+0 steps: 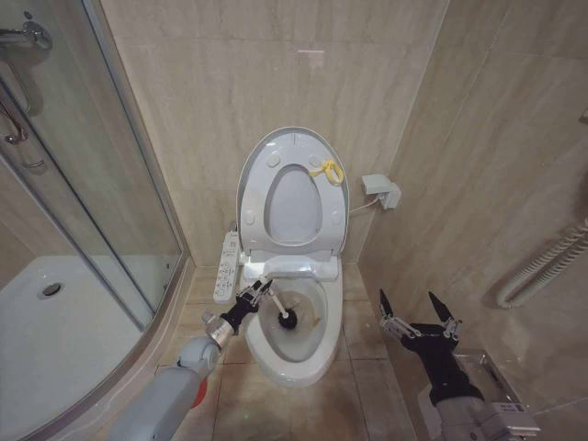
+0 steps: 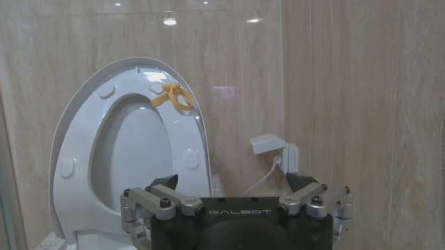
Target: Open the toilet lid, clean the toilet bowl with a toilet brush, close the toilet lid, and flush.
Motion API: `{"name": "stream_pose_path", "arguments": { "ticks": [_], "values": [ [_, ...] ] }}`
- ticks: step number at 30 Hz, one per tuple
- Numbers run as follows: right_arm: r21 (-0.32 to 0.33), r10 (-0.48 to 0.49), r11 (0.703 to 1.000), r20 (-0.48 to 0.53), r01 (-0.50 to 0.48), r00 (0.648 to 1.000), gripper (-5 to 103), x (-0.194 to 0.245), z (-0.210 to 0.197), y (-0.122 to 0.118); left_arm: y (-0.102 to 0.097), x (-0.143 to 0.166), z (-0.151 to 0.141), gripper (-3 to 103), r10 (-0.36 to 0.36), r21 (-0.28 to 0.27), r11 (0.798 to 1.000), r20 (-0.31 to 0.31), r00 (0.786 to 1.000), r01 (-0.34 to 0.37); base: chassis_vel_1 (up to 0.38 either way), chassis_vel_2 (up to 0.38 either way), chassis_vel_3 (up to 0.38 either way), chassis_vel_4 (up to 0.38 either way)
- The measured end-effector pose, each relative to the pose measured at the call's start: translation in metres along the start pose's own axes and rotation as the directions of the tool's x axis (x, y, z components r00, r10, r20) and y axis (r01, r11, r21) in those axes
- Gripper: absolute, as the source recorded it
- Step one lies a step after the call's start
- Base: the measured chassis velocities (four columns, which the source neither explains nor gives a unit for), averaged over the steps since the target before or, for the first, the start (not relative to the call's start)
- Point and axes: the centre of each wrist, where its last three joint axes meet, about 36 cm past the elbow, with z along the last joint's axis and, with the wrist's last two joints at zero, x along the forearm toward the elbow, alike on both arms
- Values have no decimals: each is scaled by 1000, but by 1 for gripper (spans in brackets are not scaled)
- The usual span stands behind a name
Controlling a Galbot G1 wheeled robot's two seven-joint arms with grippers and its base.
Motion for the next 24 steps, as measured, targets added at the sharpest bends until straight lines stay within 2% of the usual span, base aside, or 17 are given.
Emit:
{"name": "stream_pose_path", "arguments": {
  "ticks": [2,3,4,8,10,15,18,22,24],
  "values": [
    [0,0,1000,0,0,1000,100,0,0,0,-5,-4,-2,26,0,20,1000,11,1000,0,0,0,0,0],
    [0,0,1000,0,0,1000,100,0,0,0,-10,-7,-4,26,-11,55,998,31,999,9,0,0,0,0],
    [0,0,1000,0,0,1000,100,0,0,0,-10,-7,-4,26,-11,55,998,31,999,9,0,0,0,0],
    [0,0,1000,0,0,1000,100,0,0,0,-34,-18,-12,26,-92,208,976,109,990,67,0,0,0,0],
    [0,0,1000,0,0,1000,100,0,0,0,-37,-20,-13,26,-109,221,972,124,986,80,0,0,0,0],
    [0,0,1000,0,0,1000,100,0,0,0,-39,-24,-10,26,-147,175,977,154,977,119,0,0,0,0],
    [0,0,1000,0,0,1000,100,0,0,0,-42,-31,-8,26,-174,187,972,170,970,142,0,0,0,0],
    [0,0,1000,0,0,1000,100,0,0,0,-51,-47,-3,26,-222,222,959,206,953,175,0,0,0,0],
    [0,0,1000,0,0,1000,100,0,0,0,-66,-62,2,26,-276,287,935,224,935,207,0,0,0,0]
  ]
}}
